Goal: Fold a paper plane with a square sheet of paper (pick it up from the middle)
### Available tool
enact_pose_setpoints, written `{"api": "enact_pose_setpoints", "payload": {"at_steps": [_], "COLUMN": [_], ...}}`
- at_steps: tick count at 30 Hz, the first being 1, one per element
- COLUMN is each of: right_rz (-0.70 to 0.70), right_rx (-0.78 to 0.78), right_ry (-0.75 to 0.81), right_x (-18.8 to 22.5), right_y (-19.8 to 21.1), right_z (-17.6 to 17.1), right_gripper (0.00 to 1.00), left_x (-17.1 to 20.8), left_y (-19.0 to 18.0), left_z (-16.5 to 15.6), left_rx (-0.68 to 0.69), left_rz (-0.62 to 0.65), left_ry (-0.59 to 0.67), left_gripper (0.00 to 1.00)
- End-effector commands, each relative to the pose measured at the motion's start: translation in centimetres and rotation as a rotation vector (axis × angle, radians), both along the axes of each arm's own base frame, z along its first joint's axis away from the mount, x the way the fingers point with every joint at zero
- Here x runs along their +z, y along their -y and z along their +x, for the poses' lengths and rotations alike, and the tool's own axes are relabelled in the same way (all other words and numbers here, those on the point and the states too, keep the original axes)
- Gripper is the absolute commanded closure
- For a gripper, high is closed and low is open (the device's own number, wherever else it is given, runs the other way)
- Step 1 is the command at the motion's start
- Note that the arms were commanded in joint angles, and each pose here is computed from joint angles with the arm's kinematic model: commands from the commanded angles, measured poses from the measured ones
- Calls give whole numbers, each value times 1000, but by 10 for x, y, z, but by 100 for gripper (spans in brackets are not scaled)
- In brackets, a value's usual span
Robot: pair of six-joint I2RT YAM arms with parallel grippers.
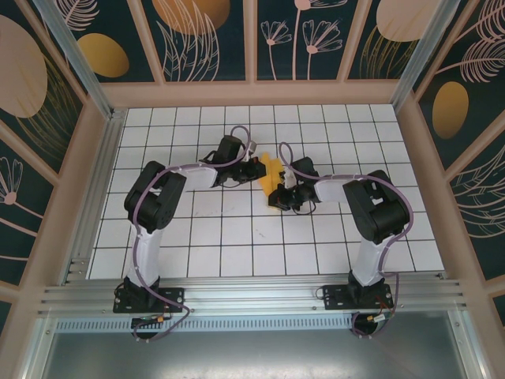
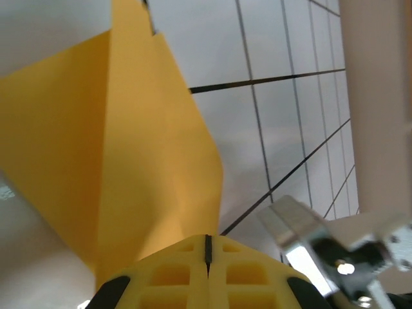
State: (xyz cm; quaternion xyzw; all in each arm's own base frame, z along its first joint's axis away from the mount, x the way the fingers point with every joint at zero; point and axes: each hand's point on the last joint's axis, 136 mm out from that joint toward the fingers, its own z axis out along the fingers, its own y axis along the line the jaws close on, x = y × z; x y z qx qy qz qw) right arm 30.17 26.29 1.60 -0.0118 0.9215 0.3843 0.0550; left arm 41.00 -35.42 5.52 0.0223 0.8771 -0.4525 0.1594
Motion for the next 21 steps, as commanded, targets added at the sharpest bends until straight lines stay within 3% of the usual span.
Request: {"api": "enact_pose_setpoints", "payload": {"at_steps": [1,6,15,21], "right_rz": [-86,-34,117,87], "right_rx": [-35,-26,-33,-43], "right_ry": [-40,3,145,118], "right_x": [-25,-5,71,53], "right_y": [13,7,0,-2], "right_z": [-4,4,37,52], "right_gripper": [91,90,90,91], "left_x": [-9,-35,-51,-56], "left_y": [4,-3,-8,-12], "left_z": [8,5,0,-2], "left_rx": [19,38,16,8], "left_rz": [-7,35,81,118], "left_ry": [-3,-20,-21,-20], "left_gripper": [95,96,96,96]}}
